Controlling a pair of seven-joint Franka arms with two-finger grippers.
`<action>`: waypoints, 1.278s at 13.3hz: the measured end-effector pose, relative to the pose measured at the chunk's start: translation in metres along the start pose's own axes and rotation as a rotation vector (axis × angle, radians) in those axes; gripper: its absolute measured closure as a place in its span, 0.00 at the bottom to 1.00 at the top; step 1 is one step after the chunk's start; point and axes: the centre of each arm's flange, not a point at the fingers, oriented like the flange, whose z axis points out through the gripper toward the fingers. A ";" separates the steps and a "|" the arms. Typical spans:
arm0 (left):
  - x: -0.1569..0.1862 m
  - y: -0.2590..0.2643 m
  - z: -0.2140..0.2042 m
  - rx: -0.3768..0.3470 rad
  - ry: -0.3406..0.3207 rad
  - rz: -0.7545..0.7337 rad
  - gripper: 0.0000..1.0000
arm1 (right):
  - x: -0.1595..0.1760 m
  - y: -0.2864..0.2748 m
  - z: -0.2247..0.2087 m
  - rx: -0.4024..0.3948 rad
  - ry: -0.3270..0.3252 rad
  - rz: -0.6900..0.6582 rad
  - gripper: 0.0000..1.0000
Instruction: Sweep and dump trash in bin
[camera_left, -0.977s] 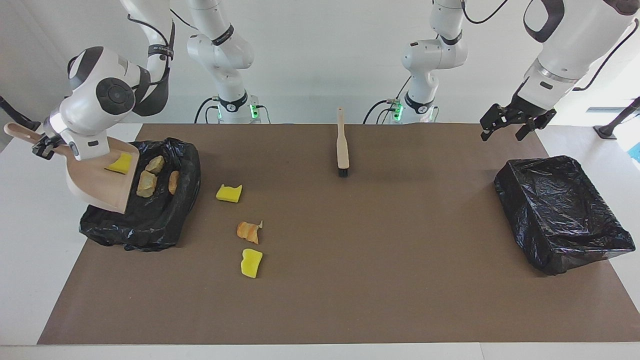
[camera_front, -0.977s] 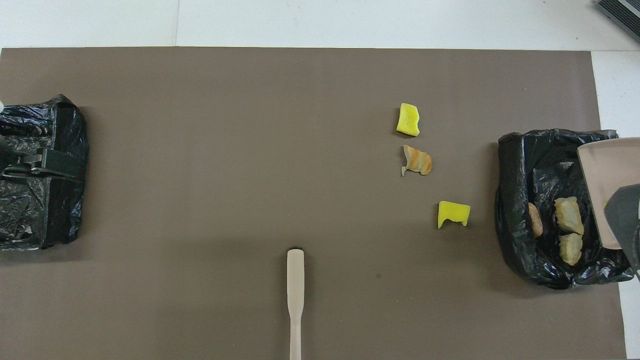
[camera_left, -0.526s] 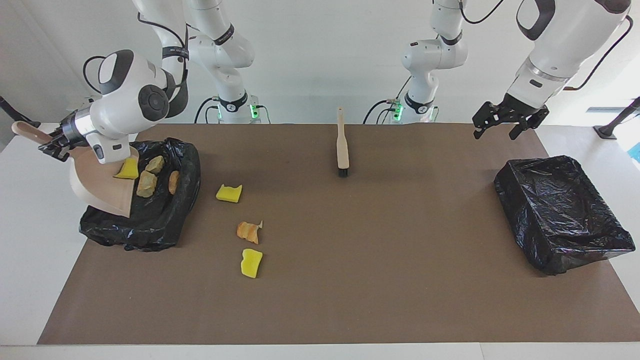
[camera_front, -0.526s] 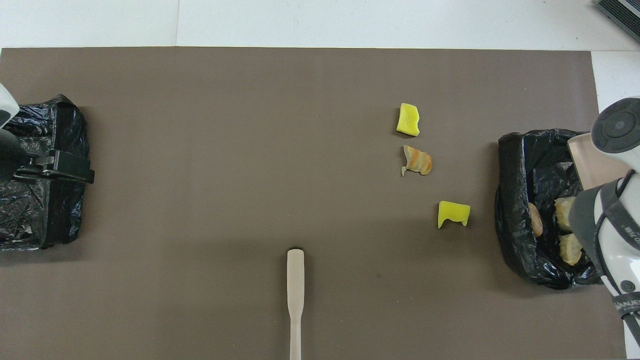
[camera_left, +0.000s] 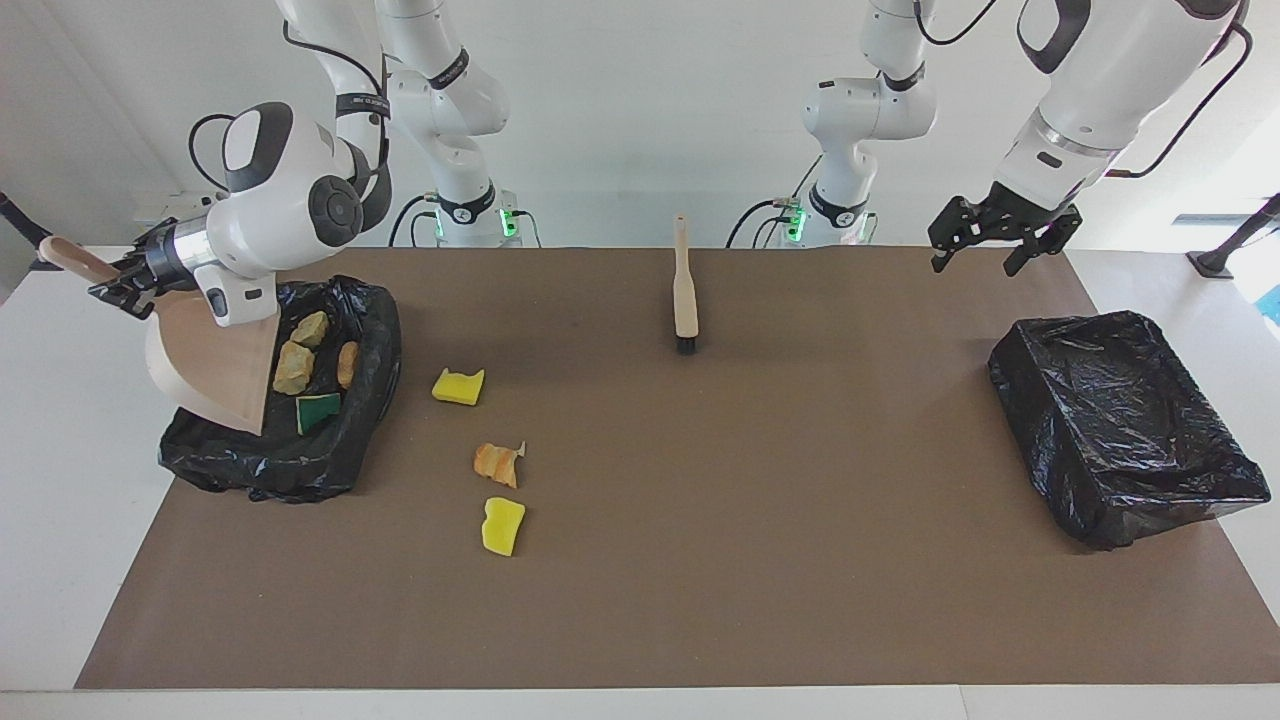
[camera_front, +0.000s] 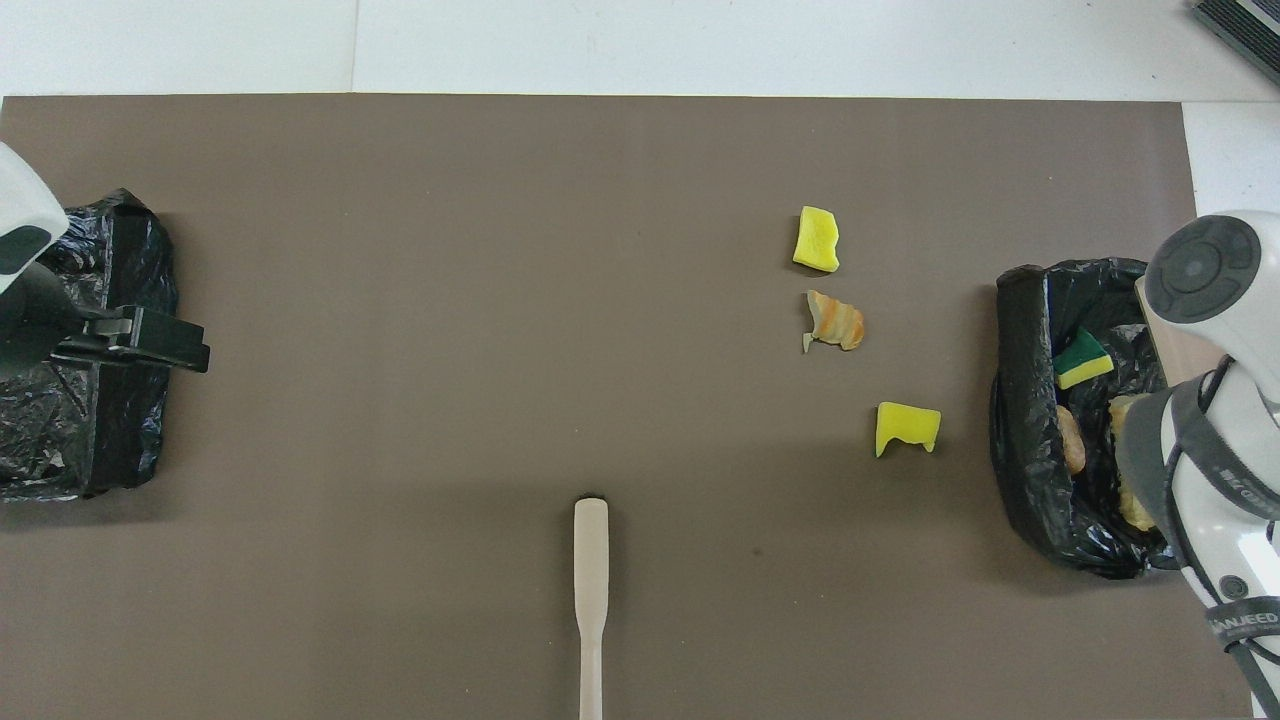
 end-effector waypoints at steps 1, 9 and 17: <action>0.000 0.000 0.000 0.000 0.000 0.000 0.00 | -0.003 -0.001 -0.002 0.002 0.011 0.029 0.68; 0.000 0.000 -0.001 0.000 0.004 0.040 0.00 | -0.067 -0.013 -0.043 0.183 0.379 0.488 0.68; -0.001 -0.009 -0.003 0.001 0.008 0.102 0.00 | 0.015 -0.016 -0.190 0.581 0.680 1.075 0.68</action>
